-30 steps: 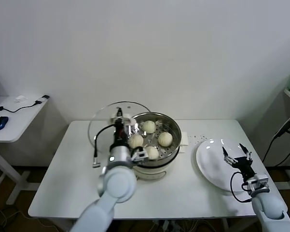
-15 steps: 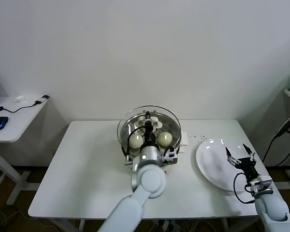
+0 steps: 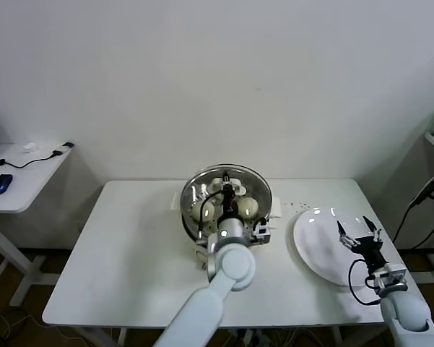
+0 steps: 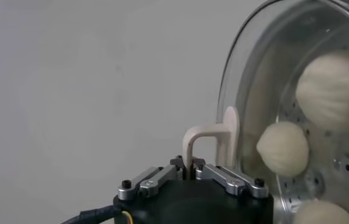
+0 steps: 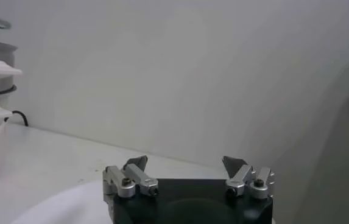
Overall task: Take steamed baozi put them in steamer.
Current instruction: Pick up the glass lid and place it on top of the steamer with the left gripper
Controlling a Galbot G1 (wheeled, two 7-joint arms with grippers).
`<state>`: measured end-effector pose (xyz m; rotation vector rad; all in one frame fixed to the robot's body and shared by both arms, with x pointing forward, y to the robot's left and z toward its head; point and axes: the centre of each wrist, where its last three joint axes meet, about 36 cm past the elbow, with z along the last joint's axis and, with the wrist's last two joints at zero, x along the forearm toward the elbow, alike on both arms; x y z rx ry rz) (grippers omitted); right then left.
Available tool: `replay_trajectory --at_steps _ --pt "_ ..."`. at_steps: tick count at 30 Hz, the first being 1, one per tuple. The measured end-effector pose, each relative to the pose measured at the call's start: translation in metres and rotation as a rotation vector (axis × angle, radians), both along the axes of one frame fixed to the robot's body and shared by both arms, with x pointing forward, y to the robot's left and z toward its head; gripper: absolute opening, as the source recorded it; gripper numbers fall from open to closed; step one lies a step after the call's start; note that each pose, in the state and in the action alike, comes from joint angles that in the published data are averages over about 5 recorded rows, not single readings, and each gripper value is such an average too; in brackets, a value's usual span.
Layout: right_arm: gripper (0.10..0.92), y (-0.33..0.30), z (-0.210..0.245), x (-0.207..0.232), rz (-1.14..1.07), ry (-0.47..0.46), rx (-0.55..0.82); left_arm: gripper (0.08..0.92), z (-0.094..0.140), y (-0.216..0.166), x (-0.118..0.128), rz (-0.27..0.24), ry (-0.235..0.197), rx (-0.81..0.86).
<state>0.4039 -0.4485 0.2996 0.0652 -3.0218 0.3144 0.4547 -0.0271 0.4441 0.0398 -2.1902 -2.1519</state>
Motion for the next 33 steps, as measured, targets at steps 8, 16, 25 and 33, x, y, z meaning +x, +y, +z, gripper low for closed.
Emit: replay_trajectory --at_steps 8,16,25,33 --pt "0.823 0.002 -0.003 0.000 0.000 0.002 0.000 0.148 -0.011 -0.001 0.003 0.002 0.015 0.013" --pt "0.823 0.000 -0.004 -0.002 -0.004 0.003 0.000 0.148 -0.017 0.000 0.008 0.005 0.021 0.021" --pt "0.823 -0.001 -0.007 -0.005 -0.005 0.004 0.002 0.148 -0.020 0.000 0.011 0.007 0.018 0.023" --pt "0.823 -0.002 -0.008 -0.007 -0.006 0.007 0.002 0.148 -0.024 -0.001 0.012 0.006 0.018 0.025"
